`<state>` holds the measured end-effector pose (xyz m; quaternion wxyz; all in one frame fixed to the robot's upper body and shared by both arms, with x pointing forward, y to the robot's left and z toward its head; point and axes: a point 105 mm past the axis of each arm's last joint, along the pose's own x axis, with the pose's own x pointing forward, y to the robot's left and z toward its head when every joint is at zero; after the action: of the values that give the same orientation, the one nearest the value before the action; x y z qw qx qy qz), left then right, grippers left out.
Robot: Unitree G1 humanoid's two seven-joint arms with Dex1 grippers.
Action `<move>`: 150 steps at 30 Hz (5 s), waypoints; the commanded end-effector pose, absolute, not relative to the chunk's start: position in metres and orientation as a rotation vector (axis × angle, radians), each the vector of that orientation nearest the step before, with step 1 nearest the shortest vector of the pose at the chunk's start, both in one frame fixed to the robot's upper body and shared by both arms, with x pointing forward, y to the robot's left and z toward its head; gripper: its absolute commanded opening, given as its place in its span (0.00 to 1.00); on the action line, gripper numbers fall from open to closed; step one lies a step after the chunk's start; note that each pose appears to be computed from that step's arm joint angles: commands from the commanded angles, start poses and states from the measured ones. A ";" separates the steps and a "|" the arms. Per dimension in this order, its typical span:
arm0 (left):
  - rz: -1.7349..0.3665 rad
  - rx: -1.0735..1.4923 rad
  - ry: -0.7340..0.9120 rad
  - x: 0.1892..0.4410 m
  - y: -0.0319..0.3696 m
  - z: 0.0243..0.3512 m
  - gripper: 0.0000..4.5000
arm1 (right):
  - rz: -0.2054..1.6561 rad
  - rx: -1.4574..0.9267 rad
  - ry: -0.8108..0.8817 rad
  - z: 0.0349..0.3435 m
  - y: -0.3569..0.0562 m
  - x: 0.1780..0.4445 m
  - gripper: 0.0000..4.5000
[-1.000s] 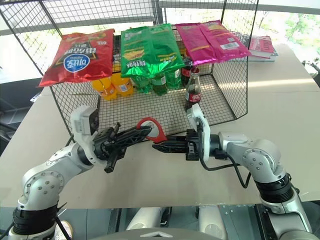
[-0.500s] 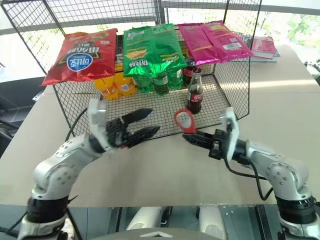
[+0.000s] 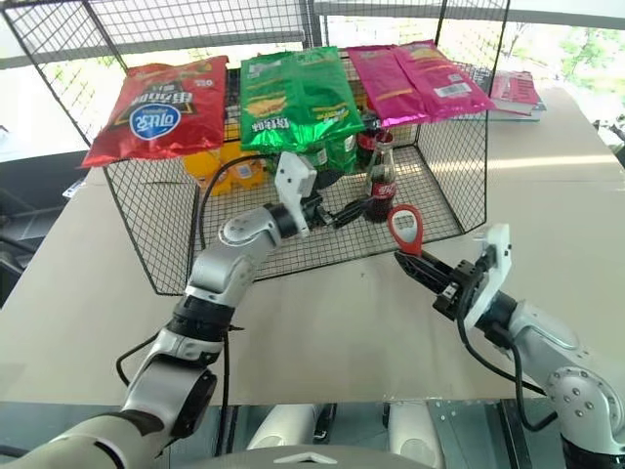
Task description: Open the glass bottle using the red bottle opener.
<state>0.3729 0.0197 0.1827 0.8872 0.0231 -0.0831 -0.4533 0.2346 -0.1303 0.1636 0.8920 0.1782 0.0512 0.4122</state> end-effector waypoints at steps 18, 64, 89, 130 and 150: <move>-0.932 0.099 -0.256 0.349 -0.001 0.185 0.99 | 0.866 0.335 0.039 0.179 -0.130 0.231 0.00; -0.464 0.453 -0.369 0.361 0.060 0.214 0.99 | 0.905 0.346 0.055 0.177 -0.127 0.236 0.00; -0.723 0.040 -0.241 0.370 -0.005 0.198 0.99 | 0.877 0.310 0.057 0.178 -0.134 0.234 0.00; -0.808 0.105 -0.315 0.393 -0.031 0.191 0.59 | 0.825 0.307 0.034 0.178 -0.140 0.232 0.00; -1.289 0.050 -0.367 0.299 0.008 0.213 0.51 | 0.753 0.066 -0.009 0.181 -0.154 0.231 0.00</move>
<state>0.3145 0.0095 0.1996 0.8068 0.0258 -0.1451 -0.5721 0.2325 -0.1487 0.1660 0.9208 0.0850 0.0346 0.3791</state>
